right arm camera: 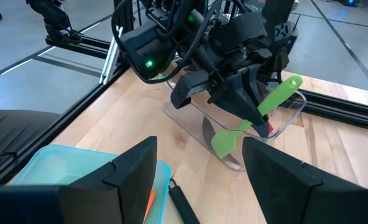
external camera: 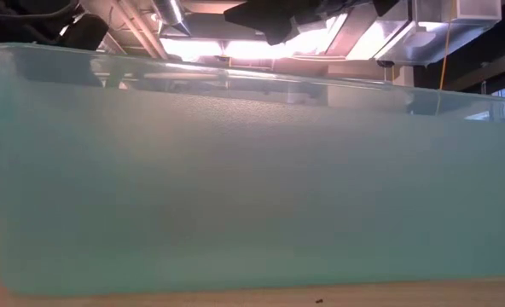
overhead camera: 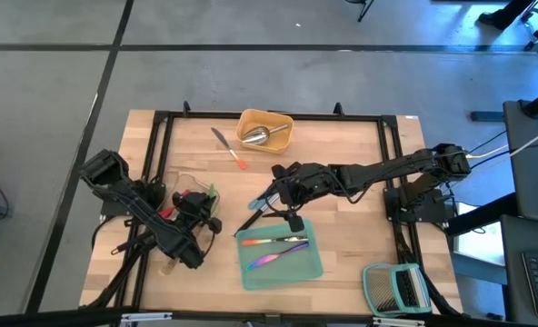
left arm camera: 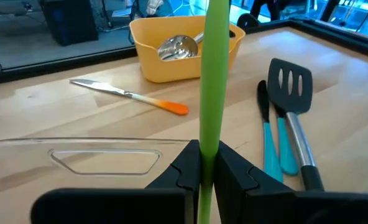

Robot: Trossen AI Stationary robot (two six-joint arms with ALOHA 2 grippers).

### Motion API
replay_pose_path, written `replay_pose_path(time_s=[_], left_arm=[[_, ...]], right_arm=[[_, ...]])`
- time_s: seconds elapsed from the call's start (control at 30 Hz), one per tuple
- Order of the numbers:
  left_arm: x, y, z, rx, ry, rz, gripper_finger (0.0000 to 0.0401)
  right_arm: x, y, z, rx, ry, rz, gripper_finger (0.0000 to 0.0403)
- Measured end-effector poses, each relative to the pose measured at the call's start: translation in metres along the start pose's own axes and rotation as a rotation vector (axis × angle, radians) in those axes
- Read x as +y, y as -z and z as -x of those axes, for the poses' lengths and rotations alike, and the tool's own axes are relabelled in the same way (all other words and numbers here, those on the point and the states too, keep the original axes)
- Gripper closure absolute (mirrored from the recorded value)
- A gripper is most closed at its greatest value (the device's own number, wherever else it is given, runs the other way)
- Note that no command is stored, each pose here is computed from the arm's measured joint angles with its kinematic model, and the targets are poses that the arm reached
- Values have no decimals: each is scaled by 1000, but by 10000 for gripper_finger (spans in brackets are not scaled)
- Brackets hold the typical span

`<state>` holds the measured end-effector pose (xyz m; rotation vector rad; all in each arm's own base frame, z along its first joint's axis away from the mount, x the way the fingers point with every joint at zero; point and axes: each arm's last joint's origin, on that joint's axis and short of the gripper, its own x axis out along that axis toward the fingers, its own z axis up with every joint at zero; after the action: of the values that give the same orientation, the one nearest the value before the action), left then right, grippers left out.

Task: Pick & Place Kitchen Items
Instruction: Put the green spatula into the transparent bin

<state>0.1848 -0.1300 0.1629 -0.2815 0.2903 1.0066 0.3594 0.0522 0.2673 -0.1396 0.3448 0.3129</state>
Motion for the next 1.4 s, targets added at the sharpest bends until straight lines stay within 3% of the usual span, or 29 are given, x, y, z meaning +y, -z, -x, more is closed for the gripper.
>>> replay_pose_path(time_s=[0.57,1.1,1.4], left_arm=[[3,-4,10,56,15,-28,382],[-21,-45,23,280,33,-126,382],[-20,-45,26,431,4,-102,382]], right_arm=[[-1,0,0,-1,1,0,163],[-2,0,0,1,11,-2,163],[-2,0,0,2,15,-2,163]])
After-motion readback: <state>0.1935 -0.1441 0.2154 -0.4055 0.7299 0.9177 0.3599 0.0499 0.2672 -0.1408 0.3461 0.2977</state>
